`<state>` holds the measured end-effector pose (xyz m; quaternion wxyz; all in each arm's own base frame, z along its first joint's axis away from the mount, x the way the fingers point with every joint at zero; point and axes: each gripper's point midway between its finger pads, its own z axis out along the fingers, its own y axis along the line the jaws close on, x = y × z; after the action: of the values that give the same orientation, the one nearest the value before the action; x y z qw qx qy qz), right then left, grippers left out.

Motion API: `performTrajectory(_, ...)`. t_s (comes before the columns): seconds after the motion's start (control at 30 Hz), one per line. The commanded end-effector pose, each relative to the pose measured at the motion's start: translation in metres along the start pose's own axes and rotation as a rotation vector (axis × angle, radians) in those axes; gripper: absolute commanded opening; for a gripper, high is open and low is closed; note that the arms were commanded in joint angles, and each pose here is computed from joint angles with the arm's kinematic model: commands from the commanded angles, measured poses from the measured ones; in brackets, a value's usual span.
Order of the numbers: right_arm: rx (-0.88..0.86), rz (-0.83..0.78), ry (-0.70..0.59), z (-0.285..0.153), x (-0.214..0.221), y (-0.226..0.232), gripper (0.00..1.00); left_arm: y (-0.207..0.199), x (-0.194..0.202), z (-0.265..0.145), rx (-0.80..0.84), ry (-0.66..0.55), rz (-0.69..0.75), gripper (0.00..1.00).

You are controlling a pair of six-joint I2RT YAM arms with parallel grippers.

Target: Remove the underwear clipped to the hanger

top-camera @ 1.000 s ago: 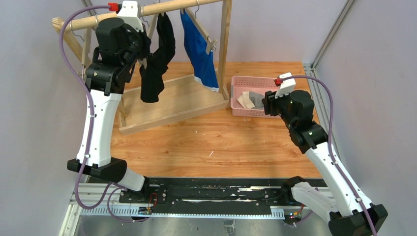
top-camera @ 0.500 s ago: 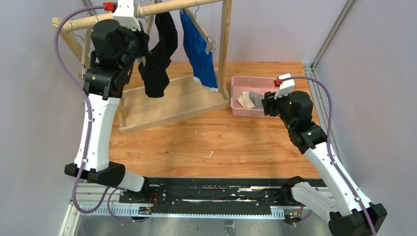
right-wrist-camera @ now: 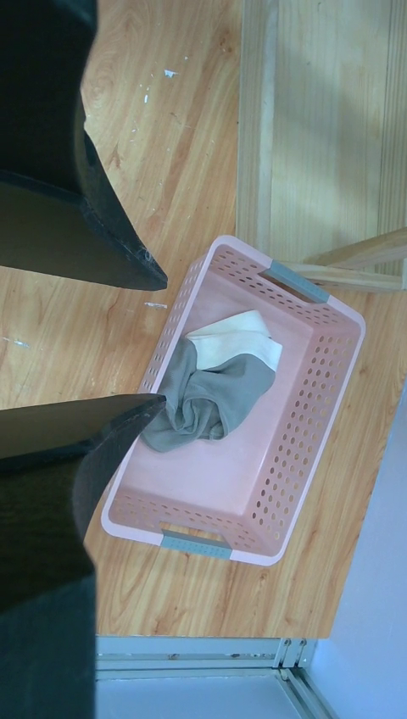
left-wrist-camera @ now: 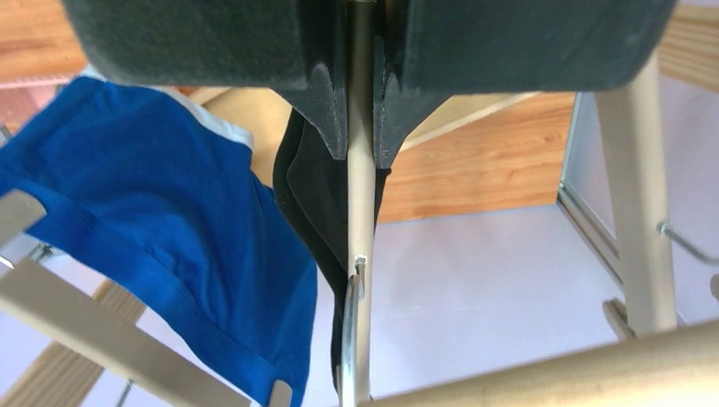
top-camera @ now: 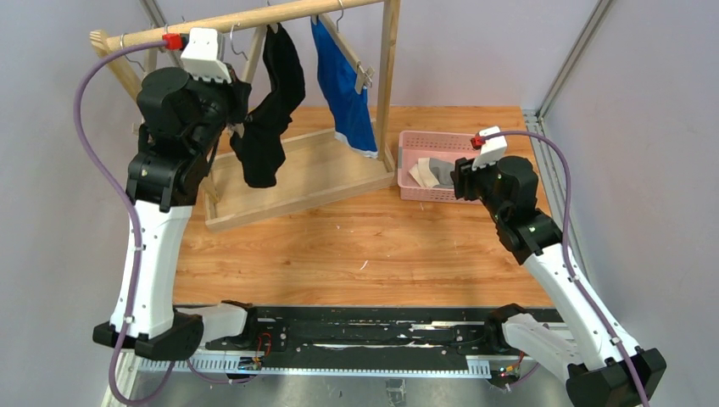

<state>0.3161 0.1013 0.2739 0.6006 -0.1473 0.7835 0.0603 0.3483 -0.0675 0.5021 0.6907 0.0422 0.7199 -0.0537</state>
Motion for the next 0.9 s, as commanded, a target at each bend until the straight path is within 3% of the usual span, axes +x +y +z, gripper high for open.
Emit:
performTrajectory(0.0,-0.016,-0.007,-0.01,0.005,-0.001,0.005,0.5,-0.015,-0.008,-0.031,0.097,-0.058,-0.005,0.0)
performTrajectory(0.17,-0.025,0.013,-0.003,0.012,0.003,0.009,0.5,-0.034,0.034,-0.061,0.221,0.022,-0.04,0.0)
performTrajectory(0.4,-0.107,0.05,0.023,0.023,0.005,0.025,0.5,-0.057,0.131,-0.092,0.373,0.265,-0.061,0.0)
performTrajectory(0.53,-0.173,0.081,0.015,0.026,0.001,0.038,0.49,-0.073,0.156,-0.116,0.479,0.316,-0.09,0.0)
performTrajectory(0.7,-0.329,0.12,-0.008,0.021,-0.011,0.066,0.5,-0.093,0.18,-0.136,0.616,0.371,-0.134,0.0)
performTrajectory(0.87,-0.597,0.136,-0.043,0.0,-0.03,0.108,0.54,-0.123,0.198,-0.159,0.836,0.449,-0.193,0.0)
